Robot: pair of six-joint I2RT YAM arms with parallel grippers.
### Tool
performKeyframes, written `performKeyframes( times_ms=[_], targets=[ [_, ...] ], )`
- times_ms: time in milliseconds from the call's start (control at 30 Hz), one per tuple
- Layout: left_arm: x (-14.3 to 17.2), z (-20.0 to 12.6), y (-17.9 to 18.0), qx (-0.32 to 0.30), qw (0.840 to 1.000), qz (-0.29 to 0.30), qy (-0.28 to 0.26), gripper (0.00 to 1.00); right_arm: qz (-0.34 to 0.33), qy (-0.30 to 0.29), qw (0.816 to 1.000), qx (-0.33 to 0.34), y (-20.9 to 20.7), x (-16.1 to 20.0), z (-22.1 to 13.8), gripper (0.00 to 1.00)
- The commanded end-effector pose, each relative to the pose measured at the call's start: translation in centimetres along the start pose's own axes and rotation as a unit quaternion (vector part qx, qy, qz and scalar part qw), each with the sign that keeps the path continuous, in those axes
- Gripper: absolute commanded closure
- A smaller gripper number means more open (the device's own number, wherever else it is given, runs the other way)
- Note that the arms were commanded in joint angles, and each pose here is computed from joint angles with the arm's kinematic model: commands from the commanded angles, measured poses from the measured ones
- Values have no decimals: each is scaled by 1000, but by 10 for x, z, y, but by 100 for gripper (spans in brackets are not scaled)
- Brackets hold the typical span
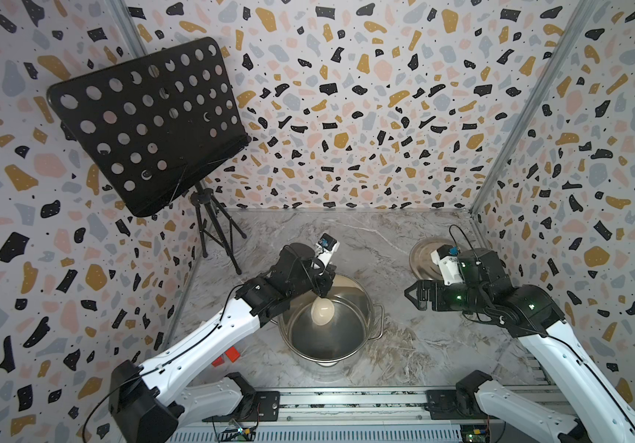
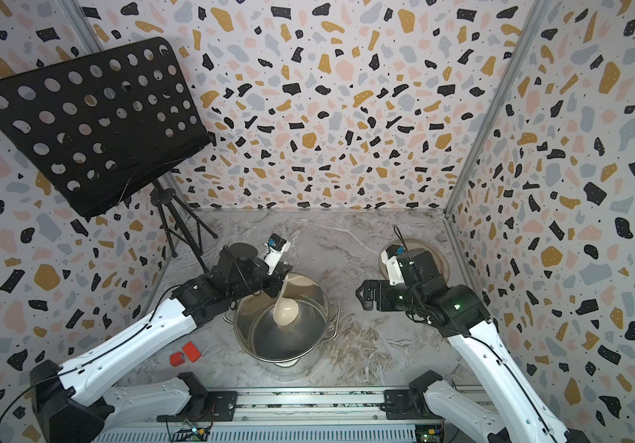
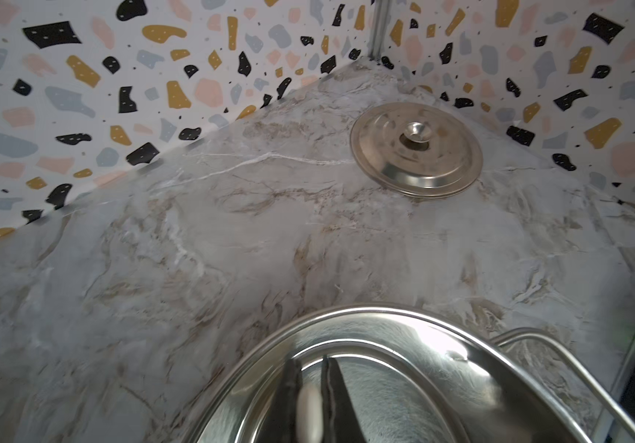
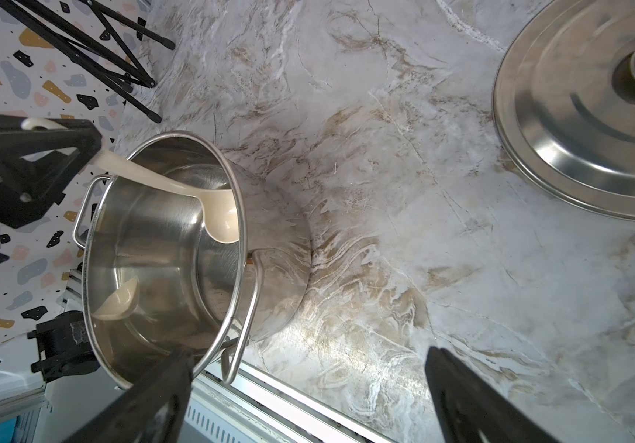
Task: Stir the soup with a spoon
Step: Stir the soup in the pan with a stick.
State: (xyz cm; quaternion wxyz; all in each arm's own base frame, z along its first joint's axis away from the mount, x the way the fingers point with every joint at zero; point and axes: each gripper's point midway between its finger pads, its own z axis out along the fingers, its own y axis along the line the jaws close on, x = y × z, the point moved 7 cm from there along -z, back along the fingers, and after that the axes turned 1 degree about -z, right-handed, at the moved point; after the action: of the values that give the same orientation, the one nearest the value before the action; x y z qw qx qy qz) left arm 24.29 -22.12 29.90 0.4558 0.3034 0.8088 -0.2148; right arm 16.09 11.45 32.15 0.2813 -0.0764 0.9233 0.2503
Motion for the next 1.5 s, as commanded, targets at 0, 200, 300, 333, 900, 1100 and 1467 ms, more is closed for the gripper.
performKeyframes(
  times_ms=[0, 200, 300, 333, 900, 1100, 1467],
  targets=[
    [-36, 3, -19, 90, 994, -6, -66, 100, -6, -22, 1000, -9, 3, -2, -10, 0],
    [-30, 7, -59, 198, 979, 24, -49, 100, -3, -26, 1000, -4, 1, 1, -12, 0],
    [-18, -2, -76, 242, 969, 38, -39, 100, 0, -26, 1000, -2, 0, 2, -11, 0],
    [-13, -6, -79, 253, 966, 43, -32, 100, 1, -27, 1000, -2, 0, 2, -12, 0],
    [79, -84, -43, 109, 992, 57, 41, 100, 3, -15, 1000, 0, 0, 1, -5, 0],
    [73, -89, -4, -62, 996, 43, 41, 100, -1, -9, 1000, -2, 1, -1, -3, 0],
    [19, -50, 11, -105, 994, 28, -14, 100, -9, -15, 1000, -8, 4, -4, -6, 0]
  ],
)
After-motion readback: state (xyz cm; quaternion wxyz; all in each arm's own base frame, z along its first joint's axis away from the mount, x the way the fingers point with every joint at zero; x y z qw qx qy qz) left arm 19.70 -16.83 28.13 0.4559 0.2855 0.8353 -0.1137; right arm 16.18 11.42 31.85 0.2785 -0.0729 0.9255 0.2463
